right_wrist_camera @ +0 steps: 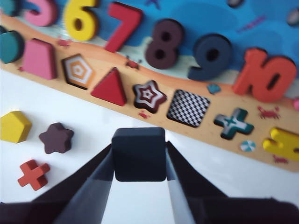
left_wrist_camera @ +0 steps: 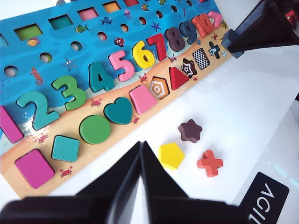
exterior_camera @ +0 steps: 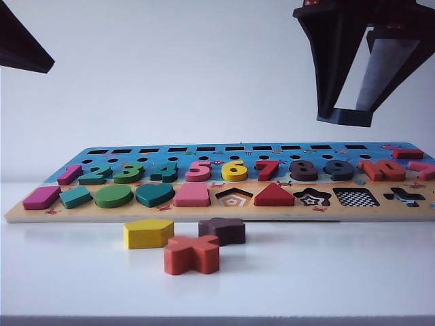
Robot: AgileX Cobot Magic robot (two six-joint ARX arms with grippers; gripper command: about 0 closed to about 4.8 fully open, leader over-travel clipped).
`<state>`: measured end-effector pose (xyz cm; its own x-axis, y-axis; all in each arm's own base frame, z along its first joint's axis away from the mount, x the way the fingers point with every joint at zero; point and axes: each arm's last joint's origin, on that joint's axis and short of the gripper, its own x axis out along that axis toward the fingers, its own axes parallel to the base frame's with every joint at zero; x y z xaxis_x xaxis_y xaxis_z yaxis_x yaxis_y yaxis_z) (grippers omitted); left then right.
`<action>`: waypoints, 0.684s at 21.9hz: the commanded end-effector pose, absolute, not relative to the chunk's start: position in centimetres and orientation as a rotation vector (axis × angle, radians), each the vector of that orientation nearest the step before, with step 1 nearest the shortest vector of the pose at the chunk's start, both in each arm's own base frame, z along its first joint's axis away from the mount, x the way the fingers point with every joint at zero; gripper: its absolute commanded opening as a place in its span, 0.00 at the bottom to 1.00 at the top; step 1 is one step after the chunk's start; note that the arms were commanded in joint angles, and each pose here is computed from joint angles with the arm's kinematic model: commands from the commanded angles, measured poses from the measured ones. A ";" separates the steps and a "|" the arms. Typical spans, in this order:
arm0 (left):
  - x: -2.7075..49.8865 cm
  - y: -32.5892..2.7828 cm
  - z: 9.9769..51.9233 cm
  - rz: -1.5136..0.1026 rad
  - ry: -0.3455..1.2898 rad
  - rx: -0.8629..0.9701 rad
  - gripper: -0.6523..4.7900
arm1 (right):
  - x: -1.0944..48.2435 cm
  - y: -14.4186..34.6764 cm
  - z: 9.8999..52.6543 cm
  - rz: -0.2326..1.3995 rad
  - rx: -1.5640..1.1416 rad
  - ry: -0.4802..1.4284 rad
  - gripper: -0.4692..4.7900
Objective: Insert the cube into the slot.
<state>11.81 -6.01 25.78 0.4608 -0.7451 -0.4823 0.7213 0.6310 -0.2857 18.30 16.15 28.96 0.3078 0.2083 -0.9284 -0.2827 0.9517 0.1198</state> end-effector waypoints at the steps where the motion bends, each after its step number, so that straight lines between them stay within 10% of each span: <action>1: 11.9 -6.0 25.9 -0.905 0.594 -0.037 0.14 | 18.2 16.1 29.0 0.305 -0.059 1.220 0.21; 15: 11.9 -6.0 25.9 -0.905 0.595 -0.037 0.14 | 19.6 16.4 27.0 0.155 -0.029 1.189 0.15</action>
